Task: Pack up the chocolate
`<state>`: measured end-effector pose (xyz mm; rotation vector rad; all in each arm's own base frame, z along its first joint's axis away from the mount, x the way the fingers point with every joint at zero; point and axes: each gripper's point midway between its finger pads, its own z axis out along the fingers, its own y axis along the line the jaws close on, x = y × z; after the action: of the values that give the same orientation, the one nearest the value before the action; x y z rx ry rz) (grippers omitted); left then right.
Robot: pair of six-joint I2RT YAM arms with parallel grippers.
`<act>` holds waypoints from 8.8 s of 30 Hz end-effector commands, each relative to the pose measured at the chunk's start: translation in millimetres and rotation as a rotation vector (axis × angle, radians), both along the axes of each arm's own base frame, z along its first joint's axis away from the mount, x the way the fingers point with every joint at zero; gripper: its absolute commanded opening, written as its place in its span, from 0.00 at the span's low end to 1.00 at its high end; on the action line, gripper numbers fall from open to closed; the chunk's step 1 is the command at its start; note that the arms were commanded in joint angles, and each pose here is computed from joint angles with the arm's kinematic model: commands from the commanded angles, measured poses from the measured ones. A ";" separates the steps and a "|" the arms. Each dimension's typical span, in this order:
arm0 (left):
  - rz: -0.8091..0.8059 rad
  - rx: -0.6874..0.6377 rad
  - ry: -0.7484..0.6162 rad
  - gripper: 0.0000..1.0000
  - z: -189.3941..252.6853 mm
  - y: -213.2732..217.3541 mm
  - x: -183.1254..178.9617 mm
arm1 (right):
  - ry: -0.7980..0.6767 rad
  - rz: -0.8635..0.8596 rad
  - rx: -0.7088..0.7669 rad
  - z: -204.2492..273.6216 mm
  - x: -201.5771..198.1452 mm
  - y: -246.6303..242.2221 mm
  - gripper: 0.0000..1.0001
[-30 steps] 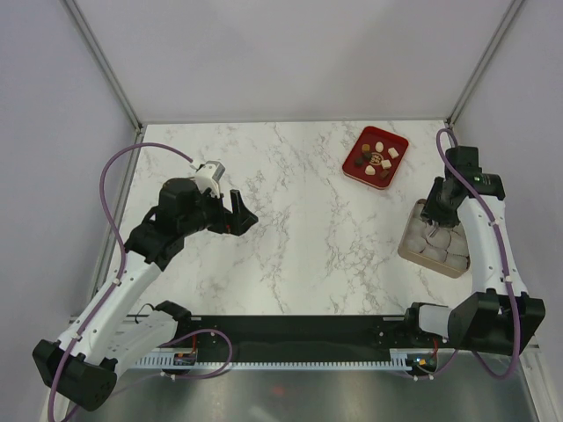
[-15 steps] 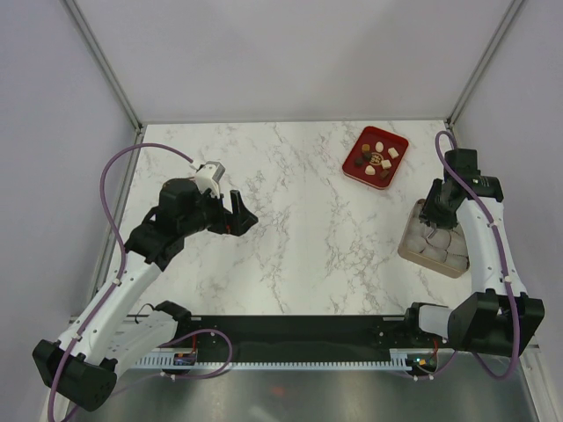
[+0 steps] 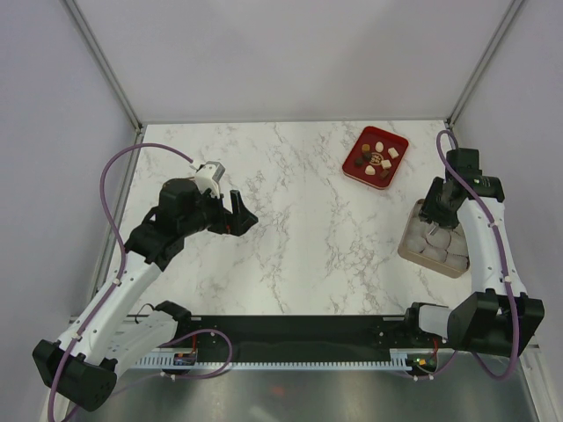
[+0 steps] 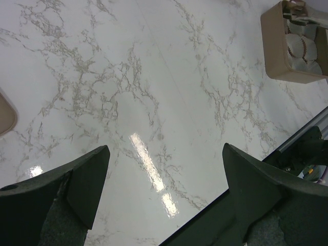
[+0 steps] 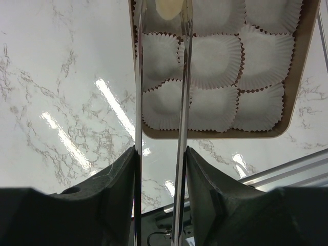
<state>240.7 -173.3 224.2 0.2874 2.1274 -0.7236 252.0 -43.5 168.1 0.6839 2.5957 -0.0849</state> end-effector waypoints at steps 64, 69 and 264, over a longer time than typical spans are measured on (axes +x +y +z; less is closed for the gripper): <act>0.033 0.010 -0.066 0.99 7.8 7.1 4.3 | -0.203 0.429 -0.137 -19.9 205.3 135.1 0.48; 0.034 0.011 -0.066 0.99 7.8 7.3 4.4 | -0.181 0.428 -0.140 -31.1 205.2 137.2 0.48; 0.061 0.014 -0.111 0.99 17.4 14.2 3.6 | -0.170 0.521 -0.196 -37.4 226.6 99.9 0.41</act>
<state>239.8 -161.3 234.5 0.2496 2.0716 -0.6688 463.9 52.6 109.9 -0.0616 2.5457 -0.1125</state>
